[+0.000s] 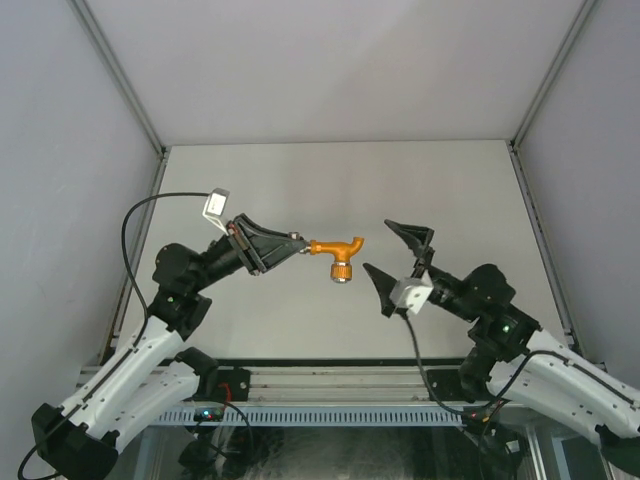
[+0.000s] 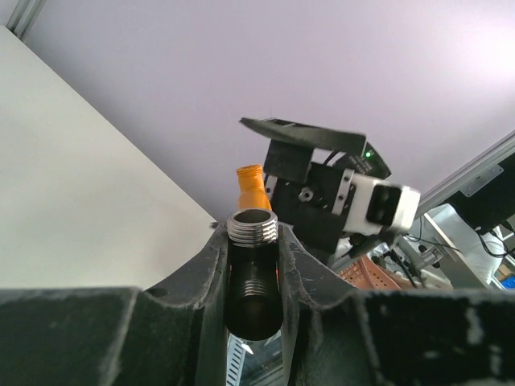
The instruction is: Install the water faucets
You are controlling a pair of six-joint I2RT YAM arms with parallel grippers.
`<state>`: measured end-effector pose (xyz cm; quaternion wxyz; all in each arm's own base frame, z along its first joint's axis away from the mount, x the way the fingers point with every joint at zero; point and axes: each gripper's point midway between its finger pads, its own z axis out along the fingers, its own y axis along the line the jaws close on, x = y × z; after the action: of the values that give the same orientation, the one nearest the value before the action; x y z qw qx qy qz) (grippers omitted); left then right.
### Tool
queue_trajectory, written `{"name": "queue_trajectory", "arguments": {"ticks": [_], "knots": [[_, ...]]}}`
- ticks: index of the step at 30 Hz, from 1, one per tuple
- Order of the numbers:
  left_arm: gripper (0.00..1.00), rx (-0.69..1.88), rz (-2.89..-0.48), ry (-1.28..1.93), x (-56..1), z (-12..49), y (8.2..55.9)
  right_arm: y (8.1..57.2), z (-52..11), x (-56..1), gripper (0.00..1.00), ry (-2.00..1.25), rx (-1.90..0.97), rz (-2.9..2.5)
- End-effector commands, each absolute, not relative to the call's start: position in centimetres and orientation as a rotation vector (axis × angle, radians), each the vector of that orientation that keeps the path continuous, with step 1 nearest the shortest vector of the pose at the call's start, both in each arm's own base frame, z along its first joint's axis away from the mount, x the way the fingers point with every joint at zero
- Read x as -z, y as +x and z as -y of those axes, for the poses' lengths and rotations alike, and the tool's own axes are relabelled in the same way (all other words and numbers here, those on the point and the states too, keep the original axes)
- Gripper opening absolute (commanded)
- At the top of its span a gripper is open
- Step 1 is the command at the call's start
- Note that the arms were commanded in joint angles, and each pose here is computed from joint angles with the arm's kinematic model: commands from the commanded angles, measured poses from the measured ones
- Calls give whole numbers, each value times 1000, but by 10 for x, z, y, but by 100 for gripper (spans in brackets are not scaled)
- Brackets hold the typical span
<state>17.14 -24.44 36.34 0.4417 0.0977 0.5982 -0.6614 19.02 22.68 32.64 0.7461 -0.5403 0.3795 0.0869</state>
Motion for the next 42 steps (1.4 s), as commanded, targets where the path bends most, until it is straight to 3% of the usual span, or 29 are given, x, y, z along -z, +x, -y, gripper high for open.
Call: {"name": "queue_trajectory", "arguments": {"ticks": [1, 14, 19, 24, 30, 36, 42], "knots": [[0, 1666, -1406, 241, -384, 240, 164, 217, -215, -328, 100, -1281, 284, -711], [0, 1660, -1440, 202, -374, 240, 170, 186, -260, -367, 100, -1209, 397, -377], [0, 1659, -1446, 193, -372, 240, 172, 178, -276, -363, 92, -1236, 362, -335], [0, 1658, -1448, 189, -371, 241, 173, 175, -286, -355, 73, -1261, 335, -328], [0, 1658, -1451, 188, -370, 241, 173, 172, -286, -358, 39, -1235, 273, -354], [0, 1656, -1457, 196, -368, 242, 173, 165, -285, -359, 16, -1217, 108, -439], [0, 1648, -1459, 234, -365, 243, 171, 152, -290, -364, 2, -1240, -268, -633]]}}
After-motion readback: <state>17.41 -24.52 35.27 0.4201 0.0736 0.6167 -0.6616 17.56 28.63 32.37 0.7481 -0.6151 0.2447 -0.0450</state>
